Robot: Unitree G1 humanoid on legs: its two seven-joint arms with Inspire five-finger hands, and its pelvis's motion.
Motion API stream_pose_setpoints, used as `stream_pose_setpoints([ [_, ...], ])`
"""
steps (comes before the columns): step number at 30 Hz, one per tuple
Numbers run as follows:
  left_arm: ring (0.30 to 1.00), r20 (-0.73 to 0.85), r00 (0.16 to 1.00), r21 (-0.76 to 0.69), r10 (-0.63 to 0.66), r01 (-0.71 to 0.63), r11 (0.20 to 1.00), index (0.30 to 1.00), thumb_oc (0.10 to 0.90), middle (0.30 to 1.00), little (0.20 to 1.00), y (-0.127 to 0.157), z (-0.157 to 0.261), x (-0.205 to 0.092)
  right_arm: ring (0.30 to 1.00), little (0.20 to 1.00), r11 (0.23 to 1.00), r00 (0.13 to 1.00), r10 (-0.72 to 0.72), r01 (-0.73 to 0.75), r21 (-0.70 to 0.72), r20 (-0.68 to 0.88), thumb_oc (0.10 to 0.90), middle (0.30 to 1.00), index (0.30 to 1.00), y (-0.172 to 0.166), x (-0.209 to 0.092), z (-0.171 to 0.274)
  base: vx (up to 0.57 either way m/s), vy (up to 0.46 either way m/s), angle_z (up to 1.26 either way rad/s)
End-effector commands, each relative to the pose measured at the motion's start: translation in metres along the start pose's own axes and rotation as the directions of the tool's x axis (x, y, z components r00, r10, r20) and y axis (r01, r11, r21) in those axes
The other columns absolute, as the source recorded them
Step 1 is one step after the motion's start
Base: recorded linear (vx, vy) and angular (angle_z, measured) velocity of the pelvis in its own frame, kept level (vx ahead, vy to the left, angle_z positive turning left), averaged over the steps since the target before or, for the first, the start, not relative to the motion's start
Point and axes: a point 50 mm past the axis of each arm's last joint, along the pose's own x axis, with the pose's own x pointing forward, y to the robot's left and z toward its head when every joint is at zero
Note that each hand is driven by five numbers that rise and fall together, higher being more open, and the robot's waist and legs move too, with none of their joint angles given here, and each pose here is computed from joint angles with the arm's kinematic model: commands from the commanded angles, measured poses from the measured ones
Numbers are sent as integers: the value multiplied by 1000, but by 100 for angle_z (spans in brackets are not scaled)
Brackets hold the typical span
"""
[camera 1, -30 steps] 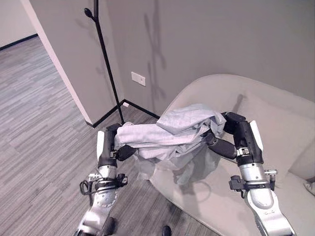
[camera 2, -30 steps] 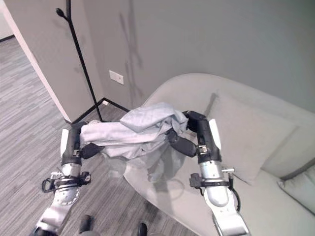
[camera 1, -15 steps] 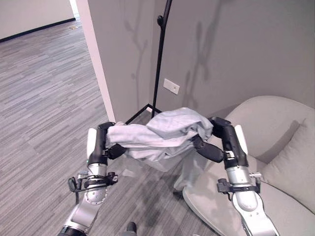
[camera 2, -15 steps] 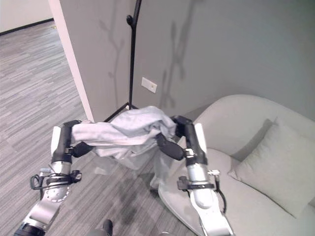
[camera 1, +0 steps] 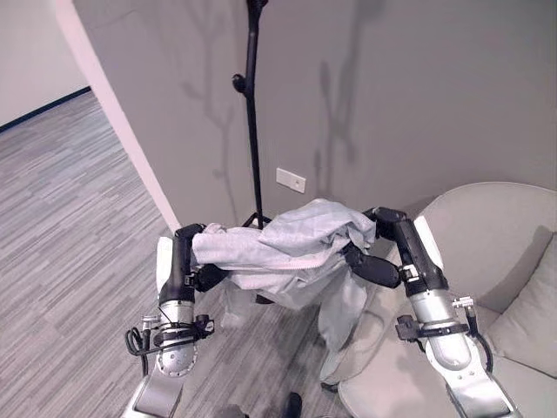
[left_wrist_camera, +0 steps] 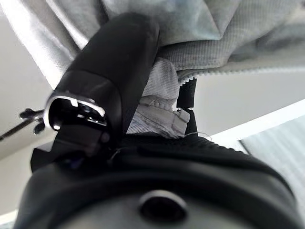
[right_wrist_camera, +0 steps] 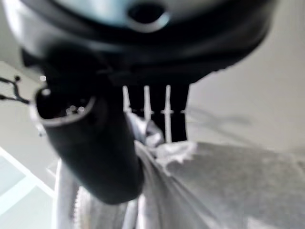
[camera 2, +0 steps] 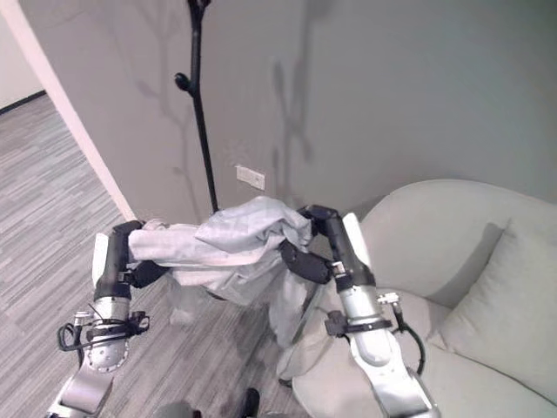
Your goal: Hang the clothes on the sofa on the clothes rack.
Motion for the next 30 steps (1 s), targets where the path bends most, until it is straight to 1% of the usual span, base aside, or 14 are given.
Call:
stream_pose_setpoints([
  [1,300,364,887,56,283,-324,945,300,400,300,300,46,49,41,300,300,961,928,-244,271,-62,280,400,300,300,-44,21,39,173,221,-28],
  [4,300,411,847,85,337,-403,911,300,400,300,300,56,54,52,300,300,949,911,-260,302,-88,322,400,300,300,-51,28,43,137,145,-28],
  [5,300,495,771,113,400,-513,851,300,400,300,300,72,67,67,300,300,926,874,-299,363,-106,383,400,300,300,-62,38,52,267,253,-43],
  [9,300,562,718,147,410,-575,805,300,400,300,300,82,81,82,300,300,898,846,-308,409,-160,435,400,300,300,-72,46,60,245,244,-26],
  [10,300,622,665,189,414,-640,745,300,400,300,300,89,96,107,300,300,874,818,-334,455,-170,469,400,300,300,-79,59,67,299,301,-27],
  [12,300,651,640,207,408,-667,716,300,400,300,300,93,105,121,300,300,867,802,-345,471,-162,487,400,300,300,-80,70,72,276,317,-27],
  [14,300,705,559,186,438,-740,646,300,400,300,300,109,128,139,300,300,823,747,-361,537,-185,559,400,300,300,-88,88,90,199,306,-14],
  [17,300,733,509,178,451,-783,595,300,400,300,300,123,141,145,300,300,794,711,-389,581,-178,586,400,300,300,-96,97,98,116,177,-9],
  [19,300,754,458,174,470,-830,530,300,400,300,300,142,153,151,300,300,762,691,-404,617,-197,599,400,300,300,-104,105,103,127,150,-8],
  [22,300,756,465,218,461,-843,492,300,400,300,300,153,157,159,300,300,738,704,-398,627,-250,588,400,300,300,-110,116,102,94,102,-14],
  [24,300,728,519,286,447,-823,490,300,400,300,300,157,151,169,300,300,732,724,-388,618,-286,570,400,300,300,-112,125,99,82,67,-21],
  [28,300,682,632,375,369,-735,565,300,400,300,300,143,147,184,300,300,715,770,-403,602,-356,494,400,300,300,-121,137,82,65,47,-19],
  [29,300,644,701,421,305,-658,624,300,400,300,300,126,140,191,300,300,731,811,-405,564,-383,422,400,300,300,-123,140,67,63,22,-21],
  [30,300,645,702,420,304,-657,626,300,400,300,300,126,140,192,300,300,731,811,-406,565,-382,421,400,300,300,-123,141,67,62,8,-15],
])
